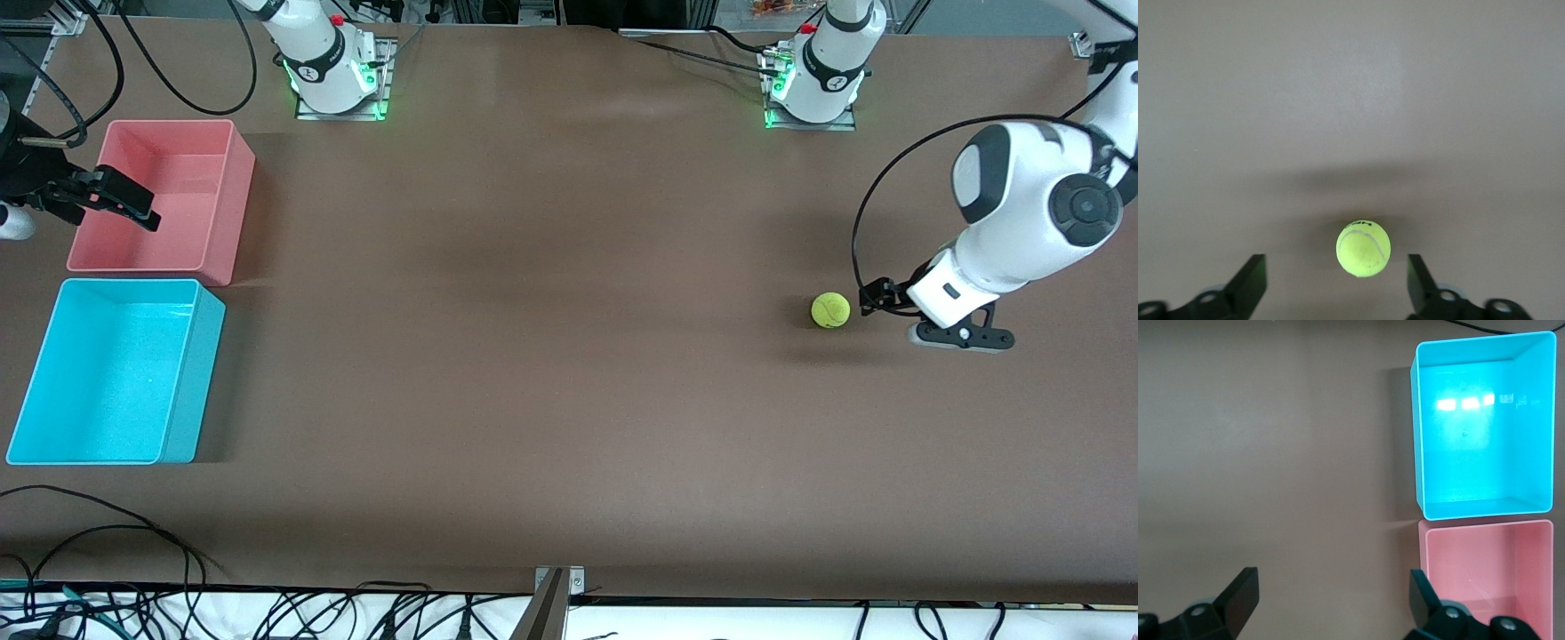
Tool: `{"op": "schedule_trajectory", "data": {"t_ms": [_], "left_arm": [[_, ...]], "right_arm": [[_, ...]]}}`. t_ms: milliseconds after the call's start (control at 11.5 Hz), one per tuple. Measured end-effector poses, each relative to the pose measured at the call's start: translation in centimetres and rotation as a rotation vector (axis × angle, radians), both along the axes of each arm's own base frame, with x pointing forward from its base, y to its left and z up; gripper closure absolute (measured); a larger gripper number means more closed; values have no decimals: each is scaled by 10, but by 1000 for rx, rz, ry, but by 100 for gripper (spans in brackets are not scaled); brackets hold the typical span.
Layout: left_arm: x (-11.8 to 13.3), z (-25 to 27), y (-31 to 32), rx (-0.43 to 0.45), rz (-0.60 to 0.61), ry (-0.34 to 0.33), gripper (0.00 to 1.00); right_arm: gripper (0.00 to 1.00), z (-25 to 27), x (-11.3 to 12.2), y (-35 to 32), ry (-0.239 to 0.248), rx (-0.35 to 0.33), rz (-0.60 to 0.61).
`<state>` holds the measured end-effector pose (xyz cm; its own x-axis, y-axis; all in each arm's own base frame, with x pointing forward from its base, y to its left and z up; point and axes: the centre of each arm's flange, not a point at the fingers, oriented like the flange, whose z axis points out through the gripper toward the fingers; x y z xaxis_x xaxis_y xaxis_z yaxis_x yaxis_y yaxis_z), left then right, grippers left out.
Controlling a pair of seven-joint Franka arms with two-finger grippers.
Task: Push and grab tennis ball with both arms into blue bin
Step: 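Move the left gripper down toward the yellow tennis ball, then lower the left gripper beside the tennis ball, fingers closed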
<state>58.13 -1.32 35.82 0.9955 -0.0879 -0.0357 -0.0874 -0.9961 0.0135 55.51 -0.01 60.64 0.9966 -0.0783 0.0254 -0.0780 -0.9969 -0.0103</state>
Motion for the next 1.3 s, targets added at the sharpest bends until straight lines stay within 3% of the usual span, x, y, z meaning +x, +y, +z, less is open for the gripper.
{"op": "schedule_trajectory", "data": {"t_ms": [347,607,693,867,1300], "left_arm": [[-11,-38,0,-5,-67,50,55],[-13,-44,2,-23,-303,57,93],[-15,-49,8,-49,-382,43,99],[-23,-71,24,-92,-549,10,99],[-30,-97,37,-85,-956,33,99]], "right_arm": [[0,0,0,0,0,0,0],[0,0,0,0,0,0,0],[0,0,0,0,0,0,0],[0,0,0,0,0,0,0],[0,0,0,0,0,0,0]]}}
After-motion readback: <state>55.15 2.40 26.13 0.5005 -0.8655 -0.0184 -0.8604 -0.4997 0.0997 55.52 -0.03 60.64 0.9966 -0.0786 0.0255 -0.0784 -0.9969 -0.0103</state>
